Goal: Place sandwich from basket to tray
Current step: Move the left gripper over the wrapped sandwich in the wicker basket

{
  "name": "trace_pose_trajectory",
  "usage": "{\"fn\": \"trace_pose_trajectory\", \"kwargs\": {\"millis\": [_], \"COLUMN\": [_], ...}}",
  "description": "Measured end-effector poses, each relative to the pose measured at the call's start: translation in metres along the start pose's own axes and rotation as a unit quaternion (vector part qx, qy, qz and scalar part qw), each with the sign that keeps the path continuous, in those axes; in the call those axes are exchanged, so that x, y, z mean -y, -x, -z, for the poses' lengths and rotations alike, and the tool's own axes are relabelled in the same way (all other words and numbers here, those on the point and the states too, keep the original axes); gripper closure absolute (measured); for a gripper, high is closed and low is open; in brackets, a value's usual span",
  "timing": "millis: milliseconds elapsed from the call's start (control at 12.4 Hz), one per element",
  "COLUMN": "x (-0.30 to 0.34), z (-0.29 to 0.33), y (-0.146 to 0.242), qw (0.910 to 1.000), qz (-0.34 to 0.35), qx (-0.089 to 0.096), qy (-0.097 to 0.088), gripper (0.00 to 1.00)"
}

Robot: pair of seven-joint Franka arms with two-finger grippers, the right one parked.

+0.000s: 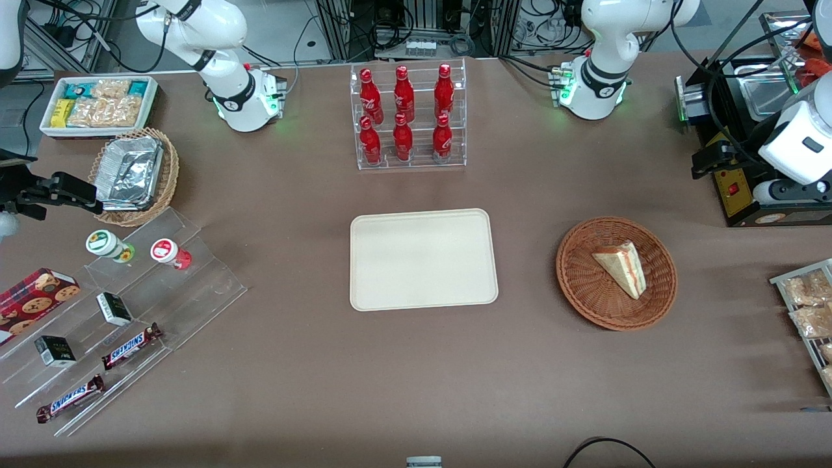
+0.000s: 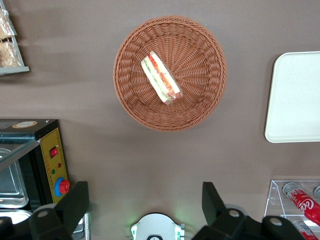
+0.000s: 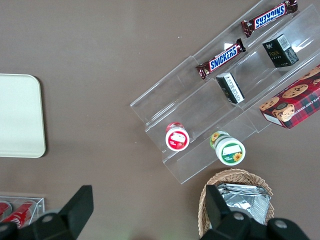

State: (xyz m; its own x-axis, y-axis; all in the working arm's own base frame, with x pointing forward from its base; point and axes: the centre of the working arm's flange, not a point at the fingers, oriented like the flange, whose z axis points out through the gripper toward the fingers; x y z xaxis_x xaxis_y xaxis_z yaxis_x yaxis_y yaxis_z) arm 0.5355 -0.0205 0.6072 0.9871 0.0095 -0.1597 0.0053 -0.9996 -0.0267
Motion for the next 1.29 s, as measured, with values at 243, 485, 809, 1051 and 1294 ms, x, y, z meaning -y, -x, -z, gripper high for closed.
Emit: {"fn": "trace_pose_trajectory", "kwargs": {"millis": [243,485,809,1051,1294], "x": [0.0,0.0,-0.009,-0.011,-0.012], "z": [-0.001,-0.019,-0.079,-0.123,-0.16], "y": [-0.001,-0.011,-0.037,-0.053,-0.074], "qw": [1.0,0.9999,0.9996,0.9995,0.9992], "qz": [-0.003,-0.005,-0.012,0.0,0.005], "qx": [-0.001,0.015,0.024,0.031,0.039], "qy": [0.0,0.0,-0.001,0.0,0.001], "gripper": [0.0,0.0,0.0,0.0,0.0]}}
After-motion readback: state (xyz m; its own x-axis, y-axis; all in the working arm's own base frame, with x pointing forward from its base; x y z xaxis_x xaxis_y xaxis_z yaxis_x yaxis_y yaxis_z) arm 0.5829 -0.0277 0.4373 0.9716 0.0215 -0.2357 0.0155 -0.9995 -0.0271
